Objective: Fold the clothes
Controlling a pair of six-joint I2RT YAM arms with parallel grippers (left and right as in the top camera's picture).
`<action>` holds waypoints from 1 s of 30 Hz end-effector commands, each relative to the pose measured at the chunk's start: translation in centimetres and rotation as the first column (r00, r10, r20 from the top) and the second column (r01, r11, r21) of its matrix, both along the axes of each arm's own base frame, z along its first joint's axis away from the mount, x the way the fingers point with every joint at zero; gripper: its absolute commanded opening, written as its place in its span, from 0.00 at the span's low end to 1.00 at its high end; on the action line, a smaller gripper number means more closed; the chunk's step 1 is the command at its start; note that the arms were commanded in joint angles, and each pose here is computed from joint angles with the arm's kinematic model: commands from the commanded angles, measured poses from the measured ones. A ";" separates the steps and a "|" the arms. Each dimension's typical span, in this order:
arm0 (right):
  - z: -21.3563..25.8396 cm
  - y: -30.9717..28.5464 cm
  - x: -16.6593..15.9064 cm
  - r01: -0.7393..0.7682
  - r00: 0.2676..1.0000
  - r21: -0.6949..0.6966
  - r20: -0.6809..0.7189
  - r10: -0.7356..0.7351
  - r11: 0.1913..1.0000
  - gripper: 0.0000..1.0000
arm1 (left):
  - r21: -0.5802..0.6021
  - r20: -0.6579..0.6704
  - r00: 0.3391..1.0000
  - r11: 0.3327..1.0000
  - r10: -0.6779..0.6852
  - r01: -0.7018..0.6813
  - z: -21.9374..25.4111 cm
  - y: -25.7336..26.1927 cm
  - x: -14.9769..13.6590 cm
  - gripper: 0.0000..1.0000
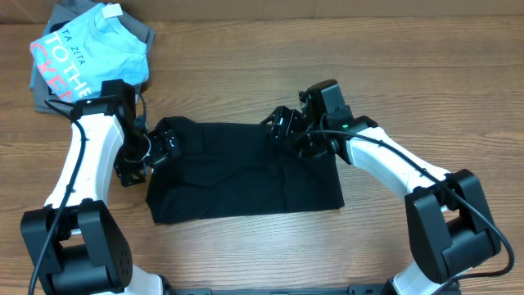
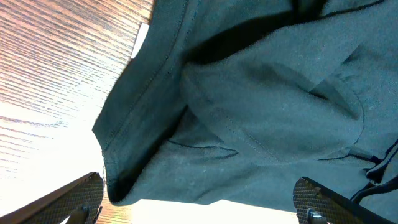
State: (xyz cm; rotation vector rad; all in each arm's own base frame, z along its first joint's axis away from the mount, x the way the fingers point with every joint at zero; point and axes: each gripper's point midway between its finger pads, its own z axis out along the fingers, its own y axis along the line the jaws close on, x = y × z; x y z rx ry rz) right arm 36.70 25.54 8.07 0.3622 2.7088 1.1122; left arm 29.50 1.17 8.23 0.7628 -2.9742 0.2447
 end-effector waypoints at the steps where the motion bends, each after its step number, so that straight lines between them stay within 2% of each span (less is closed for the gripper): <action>1: -0.2 0.2 -0.7 -0.038 0.999 -0.010 -0.015 0.038 0.999 1.00 | -0.015 -0.008 1.000 1.000 -0.018 0.018 -0.3 -0.2 -0.2 1.00; 5: 0.5 -0.8 -1.6 -0.105 0.994 -0.075 -0.030 0.103 0.992 1.00 | -0.014 -0.010 1.000 1.000 -0.018 0.018 -0.3 -0.2 -0.2 1.00; 10: 2.2 -3.9 -2.7 -0.147 0.989 -0.286 -0.023 0.146 0.947 1.00 | -0.014 -0.008 1.000 1.000 -0.018 0.018 -0.3 -0.2 -0.2 1.00; 13: 3.2 -4.8 -5.1 -0.272 0.960 -0.359 -0.038 0.278 0.893 1.00 | -0.014 -0.008 1.000 1.000 -0.018 0.018 -0.3 -0.2 -0.2 1.00; 17: 1.5 -7.0 -8.3 -0.358 0.934 -0.464 -0.167 0.317 0.810 1.00 | -0.014 -0.008 1.000 1.000 -0.018 0.018 -0.3 -0.2 -0.1 1.00; 22: -0.9 -4.9 -11.6 -0.440 0.898 -0.460 -0.215 0.385 0.771 0.95 | -0.014 -0.004 1.000 1.000 -0.018 0.018 -0.3 -0.2 0.0 1.00; 24: -1.5 -4.0 -12.1 -0.441 0.897 -0.464 -0.207 0.390 0.768 0.93 | -0.014 -0.006 1.000 1.000 -0.023 0.023 -0.3 -0.4 -0.1 1.00; 26: -2.2 -4.0 -12.2 -0.409 0.913 -0.502 -0.216 0.347 0.762 0.85 | -0.015 -0.009 1.000 1.000 -0.024 0.023 -0.3 -0.4 -0.2 1.00; 27: -2.9 -4.5 -12.1 -0.376 0.927 -0.548 -0.225 0.301 0.747 0.85 | -0.016 -0.015 1.000 1.000 -0.024 0.024 -0.3 -0.4 -0.3 1.00; 30: -3.8 -4.7 -12.2 -0.375 0.927 -0.562 -0.247 0.283 0.737 0.85 | -0.016 -0.020 1.000 1.000 -0.024 0.024 -0.3 -0.4 -0.4 1.00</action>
